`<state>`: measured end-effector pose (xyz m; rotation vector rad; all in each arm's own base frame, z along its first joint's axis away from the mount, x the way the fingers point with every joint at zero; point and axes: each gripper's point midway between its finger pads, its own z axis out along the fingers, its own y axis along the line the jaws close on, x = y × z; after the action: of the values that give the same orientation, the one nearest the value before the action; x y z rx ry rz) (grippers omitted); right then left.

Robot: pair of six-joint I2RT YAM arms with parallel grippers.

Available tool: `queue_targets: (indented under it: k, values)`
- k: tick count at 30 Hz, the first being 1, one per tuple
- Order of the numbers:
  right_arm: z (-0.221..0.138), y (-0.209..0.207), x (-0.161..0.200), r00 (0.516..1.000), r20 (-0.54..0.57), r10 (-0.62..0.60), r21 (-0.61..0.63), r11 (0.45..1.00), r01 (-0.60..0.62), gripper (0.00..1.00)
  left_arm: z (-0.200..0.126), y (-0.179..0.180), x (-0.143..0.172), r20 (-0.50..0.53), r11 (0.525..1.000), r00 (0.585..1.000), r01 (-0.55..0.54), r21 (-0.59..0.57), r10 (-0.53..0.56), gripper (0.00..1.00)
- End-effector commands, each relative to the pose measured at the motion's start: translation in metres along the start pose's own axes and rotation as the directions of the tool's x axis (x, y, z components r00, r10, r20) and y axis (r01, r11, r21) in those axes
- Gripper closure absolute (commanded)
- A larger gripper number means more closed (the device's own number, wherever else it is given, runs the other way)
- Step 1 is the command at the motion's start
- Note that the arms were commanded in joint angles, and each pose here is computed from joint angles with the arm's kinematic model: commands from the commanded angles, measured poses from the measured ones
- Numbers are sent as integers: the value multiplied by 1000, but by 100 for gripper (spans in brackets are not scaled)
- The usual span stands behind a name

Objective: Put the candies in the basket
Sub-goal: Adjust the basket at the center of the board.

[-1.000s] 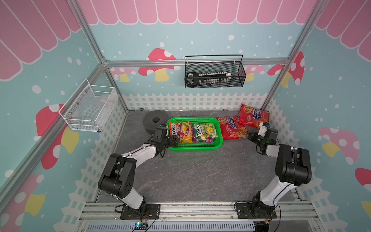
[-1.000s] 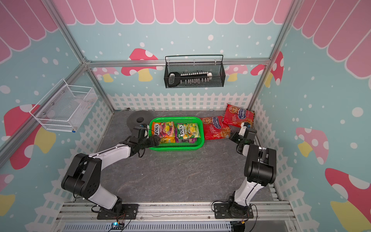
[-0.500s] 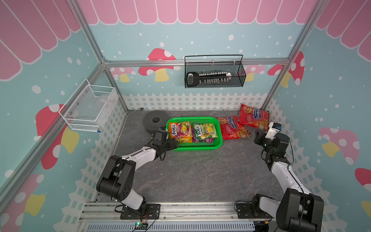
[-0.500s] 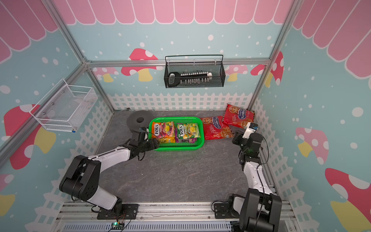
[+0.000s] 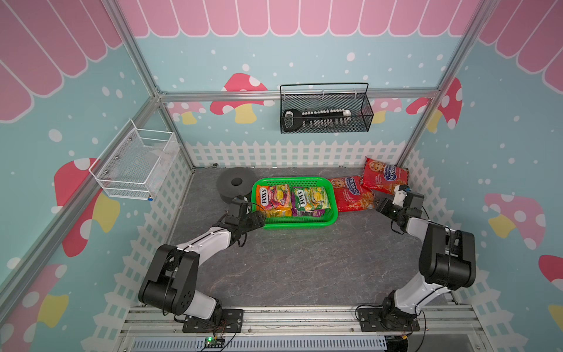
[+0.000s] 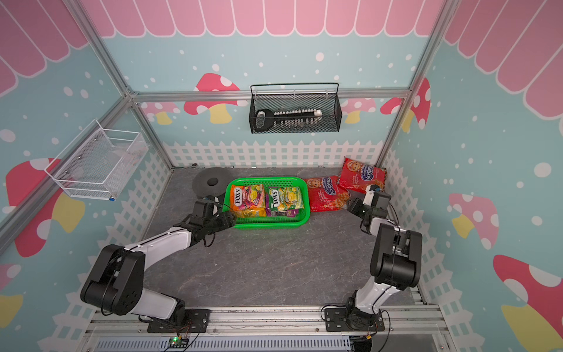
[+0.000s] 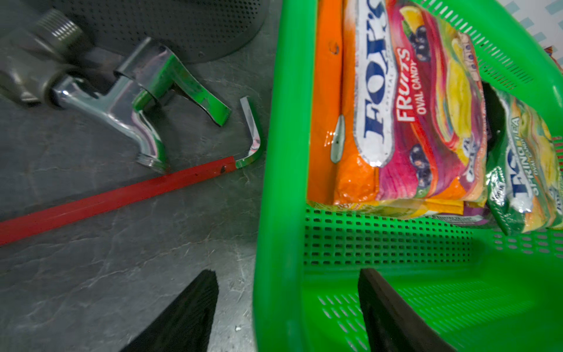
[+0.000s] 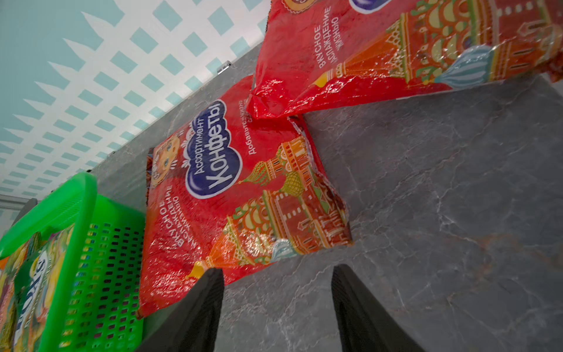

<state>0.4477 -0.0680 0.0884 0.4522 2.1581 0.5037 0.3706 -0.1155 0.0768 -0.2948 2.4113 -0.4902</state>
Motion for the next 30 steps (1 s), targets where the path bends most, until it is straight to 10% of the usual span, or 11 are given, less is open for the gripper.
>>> queue_targets:
  k: [1,20,30]
  values:
    - [9,-4,-8,1000,2,15,-18,1000,-15,37,-2,15,27,-100,999,995,8,-45,-12,25]
    - [50,-10,16,988,-152,13,-132,991,-33,38,-30,17,58,-188,1000,982,-12,-3,11,79]
    - [36,-25,19,984,-169,49,-110,992,-69,37,-42,24,81,-246,1000,969,-29,1,28,85]
